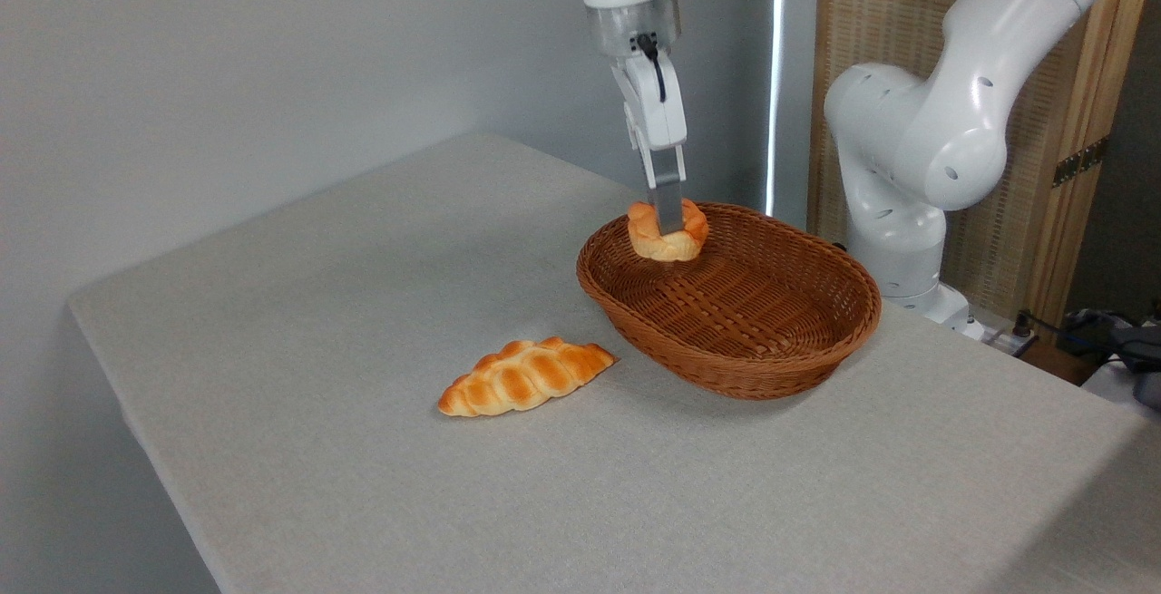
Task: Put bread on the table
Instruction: 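Lift the gripped roll up out of the basket, then carry the roll beside the braided loaf and lower it to the table, then open the gripper to release the roll and raise it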
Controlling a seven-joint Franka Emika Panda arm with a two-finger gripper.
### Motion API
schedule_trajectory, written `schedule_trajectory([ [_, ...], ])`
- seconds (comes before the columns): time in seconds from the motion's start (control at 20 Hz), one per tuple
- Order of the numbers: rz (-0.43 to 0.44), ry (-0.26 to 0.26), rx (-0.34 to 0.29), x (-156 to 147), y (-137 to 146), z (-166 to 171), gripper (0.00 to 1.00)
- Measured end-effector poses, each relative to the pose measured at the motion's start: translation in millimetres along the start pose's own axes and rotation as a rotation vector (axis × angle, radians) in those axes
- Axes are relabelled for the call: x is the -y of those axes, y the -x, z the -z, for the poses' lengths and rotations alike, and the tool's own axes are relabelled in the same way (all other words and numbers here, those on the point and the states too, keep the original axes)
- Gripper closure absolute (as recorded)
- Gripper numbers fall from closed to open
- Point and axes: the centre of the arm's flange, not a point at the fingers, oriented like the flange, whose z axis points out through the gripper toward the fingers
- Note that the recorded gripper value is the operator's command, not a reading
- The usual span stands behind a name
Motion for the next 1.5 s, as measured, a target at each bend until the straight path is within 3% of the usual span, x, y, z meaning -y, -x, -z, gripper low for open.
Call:
schedule_trajectory([
  [0.25,0.075,-0.021,-0.103,34.1,23.6,42.9,0.72],
  [0.4,0.123,-0.039,-0.124,65.0,37.6,64.3,0.72],
  [0.85,0.216,-0.026,-0.089,156.7,30.9,79.0,0.7],
  [0.95,0.243,-0.038,-0.073,180.1,34.1,76.9,0.6],
  [1.1,0.25,-0.114,-0.017,208.6,36.0,65.8,0.58],
  [1.3,0.255,-0.192,-0.009,240.8,31.3,45.7,0.29],
  [1.4,0.246,-0.242,0.025,256.2,33.5,34.8,0.12],
  [1.5,0.224,-0.288,0.062,269.4,31.1,22.7,0.03],
])
